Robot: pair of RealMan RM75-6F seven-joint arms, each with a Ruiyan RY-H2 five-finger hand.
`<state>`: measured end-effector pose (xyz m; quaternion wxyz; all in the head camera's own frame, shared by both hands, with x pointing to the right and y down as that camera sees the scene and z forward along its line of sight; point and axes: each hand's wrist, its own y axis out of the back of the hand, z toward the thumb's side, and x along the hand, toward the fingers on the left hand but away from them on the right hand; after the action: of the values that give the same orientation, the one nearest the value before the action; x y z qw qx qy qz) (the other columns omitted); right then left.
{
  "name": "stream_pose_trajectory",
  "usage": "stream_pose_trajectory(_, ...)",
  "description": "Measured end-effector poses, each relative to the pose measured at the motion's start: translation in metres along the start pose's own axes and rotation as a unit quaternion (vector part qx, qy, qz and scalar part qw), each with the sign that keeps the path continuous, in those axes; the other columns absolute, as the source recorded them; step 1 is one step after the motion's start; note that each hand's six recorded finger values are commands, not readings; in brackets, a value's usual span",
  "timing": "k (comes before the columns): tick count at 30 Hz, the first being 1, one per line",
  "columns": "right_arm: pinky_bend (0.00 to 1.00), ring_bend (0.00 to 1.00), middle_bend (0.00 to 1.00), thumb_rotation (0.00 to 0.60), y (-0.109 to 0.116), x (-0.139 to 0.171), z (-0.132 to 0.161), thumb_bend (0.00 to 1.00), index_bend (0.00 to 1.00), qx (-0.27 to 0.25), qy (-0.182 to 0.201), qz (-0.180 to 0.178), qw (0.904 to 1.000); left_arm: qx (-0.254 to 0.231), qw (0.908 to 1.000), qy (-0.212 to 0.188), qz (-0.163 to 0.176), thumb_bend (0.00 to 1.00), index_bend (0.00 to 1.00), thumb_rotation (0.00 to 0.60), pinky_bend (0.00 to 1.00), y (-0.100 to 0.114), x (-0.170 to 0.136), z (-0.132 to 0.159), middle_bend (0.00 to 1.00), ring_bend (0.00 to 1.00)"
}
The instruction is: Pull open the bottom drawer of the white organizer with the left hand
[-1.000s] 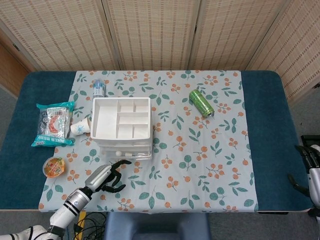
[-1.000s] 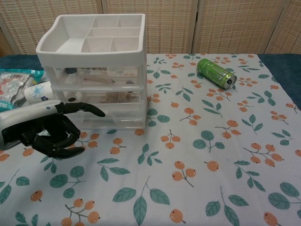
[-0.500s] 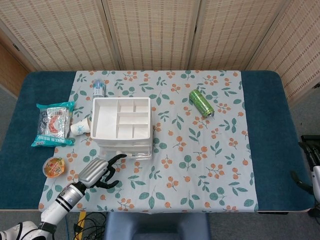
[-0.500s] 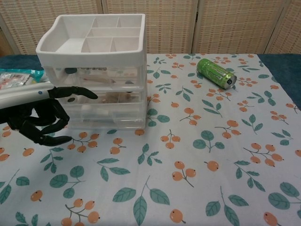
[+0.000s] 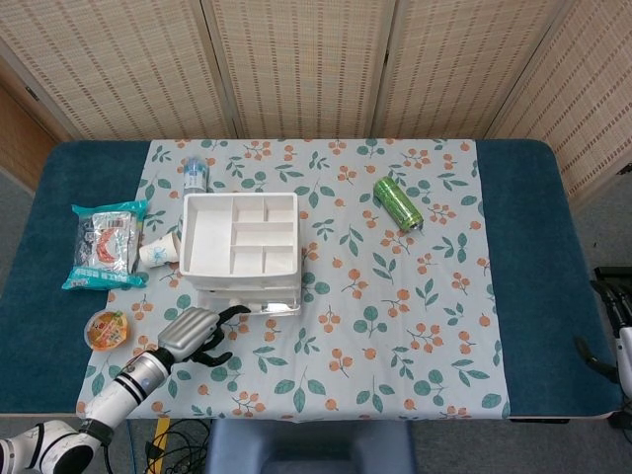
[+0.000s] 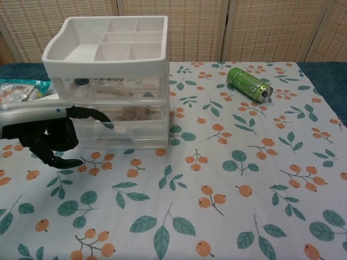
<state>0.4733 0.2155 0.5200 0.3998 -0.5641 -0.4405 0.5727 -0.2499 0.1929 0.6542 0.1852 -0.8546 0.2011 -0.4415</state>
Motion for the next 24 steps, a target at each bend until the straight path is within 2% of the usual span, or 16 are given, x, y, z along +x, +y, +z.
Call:
stream_pose_trajectory(4,0.17,0.17,0.18,0.600,-0.002,0.001,-0.001,0.28,0.13,-0.002,-0.003,0.001,1.0000,0.000,1.0000,-0.007,-0.002,0.31,0.23,0.600,1.00,0.001,0.000,0.004,0.93,1.00)
stream_pose_trajectory(24,0.17,0.17,0.18,0.600,-0.003,0.000,-0.001,0.28,0.12,-0.002,-0.004,0.002,1.0000,0.035,0.9975,-0.040,-0.047,0.31,0.23,0.600,1.00,-0.011,-0.022,0.018,0.92,1.00)
